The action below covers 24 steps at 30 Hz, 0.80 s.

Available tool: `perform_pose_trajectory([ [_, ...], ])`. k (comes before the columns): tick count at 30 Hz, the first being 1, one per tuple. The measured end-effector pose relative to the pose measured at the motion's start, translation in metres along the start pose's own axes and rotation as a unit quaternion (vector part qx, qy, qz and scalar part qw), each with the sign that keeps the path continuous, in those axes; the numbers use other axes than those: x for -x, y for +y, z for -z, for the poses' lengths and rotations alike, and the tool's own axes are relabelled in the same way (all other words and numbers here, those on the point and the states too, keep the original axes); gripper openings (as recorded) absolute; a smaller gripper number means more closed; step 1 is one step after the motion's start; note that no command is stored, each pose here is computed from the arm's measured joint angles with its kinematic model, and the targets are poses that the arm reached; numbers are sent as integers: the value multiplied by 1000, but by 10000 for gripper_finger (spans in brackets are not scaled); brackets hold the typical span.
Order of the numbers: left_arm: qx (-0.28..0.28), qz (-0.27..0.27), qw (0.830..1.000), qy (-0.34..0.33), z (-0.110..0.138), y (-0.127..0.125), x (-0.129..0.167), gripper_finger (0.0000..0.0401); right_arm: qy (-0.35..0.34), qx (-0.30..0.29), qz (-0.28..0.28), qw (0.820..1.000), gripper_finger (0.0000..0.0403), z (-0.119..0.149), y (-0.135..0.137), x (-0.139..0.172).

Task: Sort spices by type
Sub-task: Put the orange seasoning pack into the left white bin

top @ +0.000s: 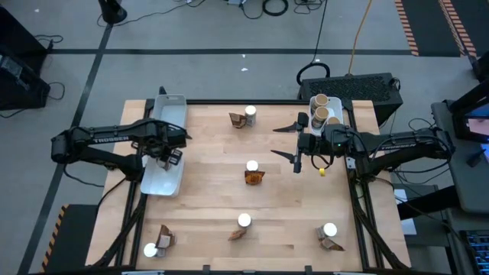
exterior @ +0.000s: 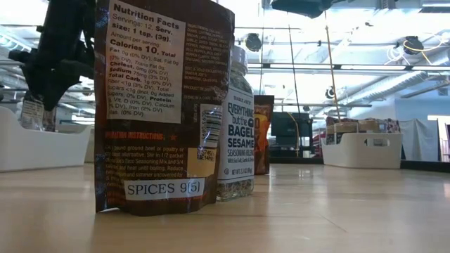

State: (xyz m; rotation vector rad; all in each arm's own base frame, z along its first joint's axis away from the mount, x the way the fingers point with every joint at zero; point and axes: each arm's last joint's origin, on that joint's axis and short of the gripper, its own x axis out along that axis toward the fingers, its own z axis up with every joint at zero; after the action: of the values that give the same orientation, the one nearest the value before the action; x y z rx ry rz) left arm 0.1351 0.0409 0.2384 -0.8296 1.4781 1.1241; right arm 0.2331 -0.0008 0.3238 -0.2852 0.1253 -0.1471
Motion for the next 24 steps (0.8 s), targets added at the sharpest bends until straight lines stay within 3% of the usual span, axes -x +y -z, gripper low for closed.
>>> perform_pose_trajectory([
  [7,0,3,1000,5,0,0,0,108,0,1,0,1000,288,0,0,0],
  [15,0,0,1000,4,0,0,0,9,0,1,0,1000,288,0,0,0],
  [24,19,-43,999,13,4,7,0,4,0,1,0,1000,288,0,0,0],
])
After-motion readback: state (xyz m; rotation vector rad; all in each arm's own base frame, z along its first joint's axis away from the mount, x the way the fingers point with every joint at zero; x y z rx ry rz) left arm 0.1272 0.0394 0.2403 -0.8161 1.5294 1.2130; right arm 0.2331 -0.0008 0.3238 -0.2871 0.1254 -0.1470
